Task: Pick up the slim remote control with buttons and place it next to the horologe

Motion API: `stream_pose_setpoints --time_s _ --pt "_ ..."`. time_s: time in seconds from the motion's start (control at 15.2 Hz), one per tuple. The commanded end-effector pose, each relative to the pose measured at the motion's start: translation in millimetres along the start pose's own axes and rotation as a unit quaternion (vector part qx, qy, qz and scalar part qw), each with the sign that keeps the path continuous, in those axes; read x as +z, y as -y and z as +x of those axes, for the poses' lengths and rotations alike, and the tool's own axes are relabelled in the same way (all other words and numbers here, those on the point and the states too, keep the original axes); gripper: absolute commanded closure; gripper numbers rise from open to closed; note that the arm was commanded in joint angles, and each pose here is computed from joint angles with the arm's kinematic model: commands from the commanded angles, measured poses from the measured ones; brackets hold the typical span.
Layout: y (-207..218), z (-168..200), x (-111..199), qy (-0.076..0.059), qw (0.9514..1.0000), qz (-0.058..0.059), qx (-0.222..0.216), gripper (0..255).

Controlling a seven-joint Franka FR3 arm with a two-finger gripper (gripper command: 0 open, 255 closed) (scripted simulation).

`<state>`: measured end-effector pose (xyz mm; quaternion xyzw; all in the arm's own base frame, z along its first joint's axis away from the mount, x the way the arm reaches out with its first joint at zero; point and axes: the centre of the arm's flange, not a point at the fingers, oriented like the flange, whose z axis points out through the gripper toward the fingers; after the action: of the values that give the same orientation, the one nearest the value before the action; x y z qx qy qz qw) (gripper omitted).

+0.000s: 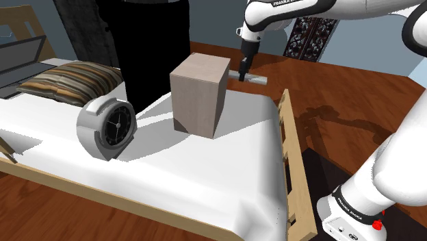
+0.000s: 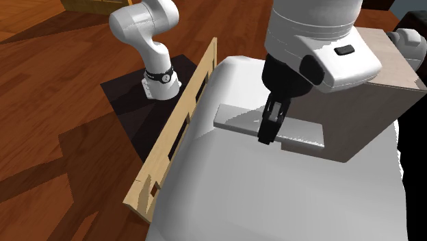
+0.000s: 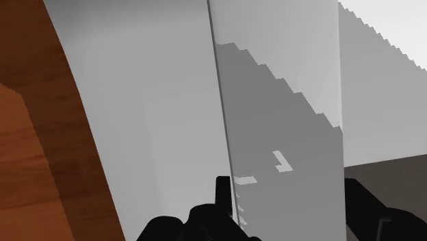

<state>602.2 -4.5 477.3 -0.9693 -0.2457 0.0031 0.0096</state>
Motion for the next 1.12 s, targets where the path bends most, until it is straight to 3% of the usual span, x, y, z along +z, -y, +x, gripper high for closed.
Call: stream_pose_setpoints --time_s 0.0,1.06 --pt "0 -1 -12 0.0 1.0 0.0 0.0 255" --pt "2 -1 -97 0.0 1.0 0.0 0.0 255"
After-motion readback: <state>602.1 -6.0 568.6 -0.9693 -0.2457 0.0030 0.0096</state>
